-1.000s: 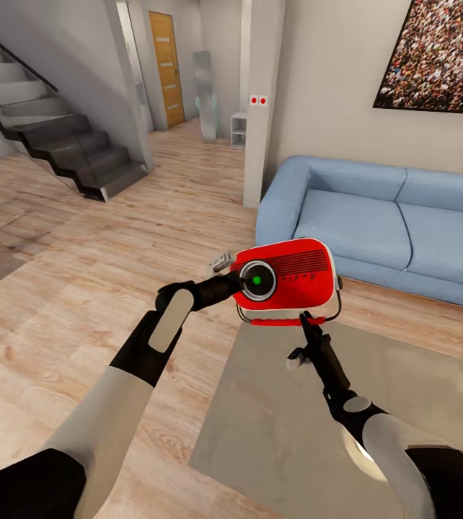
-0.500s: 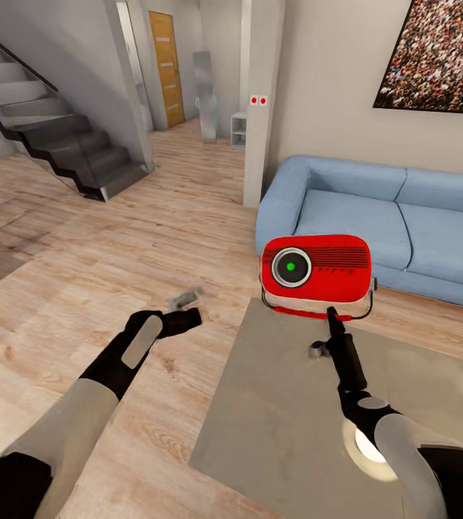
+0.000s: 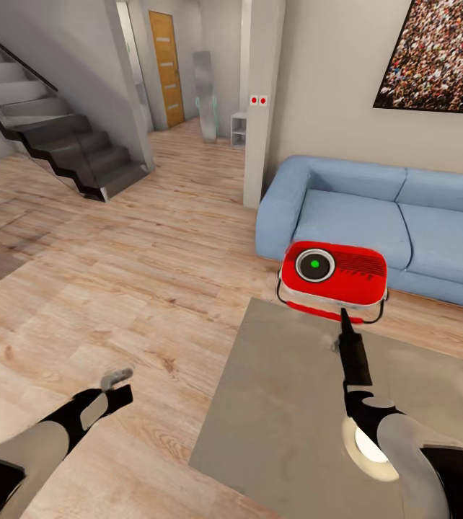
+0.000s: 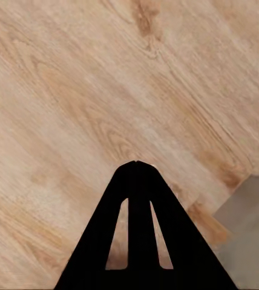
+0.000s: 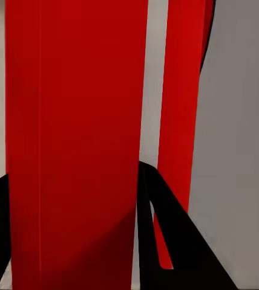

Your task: Turn on the radio receiver that's on the table in the living room.

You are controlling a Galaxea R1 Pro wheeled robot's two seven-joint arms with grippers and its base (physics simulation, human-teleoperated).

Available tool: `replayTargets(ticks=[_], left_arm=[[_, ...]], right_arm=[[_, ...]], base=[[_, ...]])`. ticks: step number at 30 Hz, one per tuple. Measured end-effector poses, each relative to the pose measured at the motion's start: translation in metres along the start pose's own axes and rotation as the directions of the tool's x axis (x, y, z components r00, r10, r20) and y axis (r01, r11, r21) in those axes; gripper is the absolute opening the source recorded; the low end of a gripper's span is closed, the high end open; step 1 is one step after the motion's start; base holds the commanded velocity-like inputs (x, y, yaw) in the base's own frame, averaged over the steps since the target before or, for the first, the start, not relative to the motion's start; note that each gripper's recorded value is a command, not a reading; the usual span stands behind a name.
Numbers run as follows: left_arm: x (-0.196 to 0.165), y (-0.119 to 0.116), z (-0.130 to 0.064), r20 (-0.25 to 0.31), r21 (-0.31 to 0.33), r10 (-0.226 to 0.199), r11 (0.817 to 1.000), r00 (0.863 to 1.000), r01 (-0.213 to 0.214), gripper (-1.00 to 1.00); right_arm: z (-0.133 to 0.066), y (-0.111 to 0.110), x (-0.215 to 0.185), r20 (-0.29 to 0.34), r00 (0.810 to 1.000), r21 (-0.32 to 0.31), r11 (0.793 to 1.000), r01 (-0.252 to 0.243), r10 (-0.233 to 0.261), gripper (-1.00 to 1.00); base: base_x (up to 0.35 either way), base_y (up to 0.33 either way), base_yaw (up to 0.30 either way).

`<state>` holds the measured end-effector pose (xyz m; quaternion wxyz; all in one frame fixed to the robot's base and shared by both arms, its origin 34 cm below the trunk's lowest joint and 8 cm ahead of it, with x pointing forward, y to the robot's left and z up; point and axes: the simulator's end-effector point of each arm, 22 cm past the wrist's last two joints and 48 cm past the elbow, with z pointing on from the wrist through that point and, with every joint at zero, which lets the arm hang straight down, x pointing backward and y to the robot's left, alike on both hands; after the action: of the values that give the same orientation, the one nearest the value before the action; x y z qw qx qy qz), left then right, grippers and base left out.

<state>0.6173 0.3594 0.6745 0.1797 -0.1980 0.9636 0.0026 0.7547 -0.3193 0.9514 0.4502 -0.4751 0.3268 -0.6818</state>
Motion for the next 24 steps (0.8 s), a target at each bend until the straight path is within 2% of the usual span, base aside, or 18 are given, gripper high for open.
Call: replayTargets(ticks=[3,8,17,19,21,24], left_arm=[[0.026,0.031,0.005,0.016,-0.040,0.041,0.998,0.999,-0.040,-1.00],[0.070,0.065,0.006,-0.010,-0.088,0.062,0.994,0.998,-0.063,-1.00],[0.114,0.091,0.003,-0.015,-0.117,0.085,0.989,0.996,-0.086,-1.00],[0.125,0.096,0.002,-0.026,-0.122,0.089,0.988,0.996,-0.091,-1.00],[0.134,0.101,0.001,-0.033,-0.125,0.116,0.985,0.993,-0.120,-1.00],[0.143,0.105,-0.001,-0.016,-0.122,0.184,0.975,0.983,-0.185,-1.00]], right_arm=[[0.000,0.009,0.003,-0.013,1.000,-0.042,0.999,-0.016,0.016,-1.00],[0.000,0.012,0.002,-0.012,1.000,-0.057,0.998,-0.027,0.026,-1.00],[0.000,0.013,0.002,-0.013,0.999,-0.058,0.998,-0.034,0.033,-1.00],[0.000,0.014,0.002,-0.013,0.998,-0.062,0.996,-0.066,0.066,-1.00],[0.000,0.018,0.005,-0.032,0.990,-0.080,0.987,-0.138,0.135,-1.00],[-0.001,0.038,0.022,-0.131,0.968,-0.148,0.961,-0.234,0.215,-1.00]], base=[[0.000,0.000,0.000],[0.000,0.000,0.000],[0.000,0.000,0.000],[0.000,0.000,0.000],[0.000,0.000,0.000],[0.000,0.000,0.000]])
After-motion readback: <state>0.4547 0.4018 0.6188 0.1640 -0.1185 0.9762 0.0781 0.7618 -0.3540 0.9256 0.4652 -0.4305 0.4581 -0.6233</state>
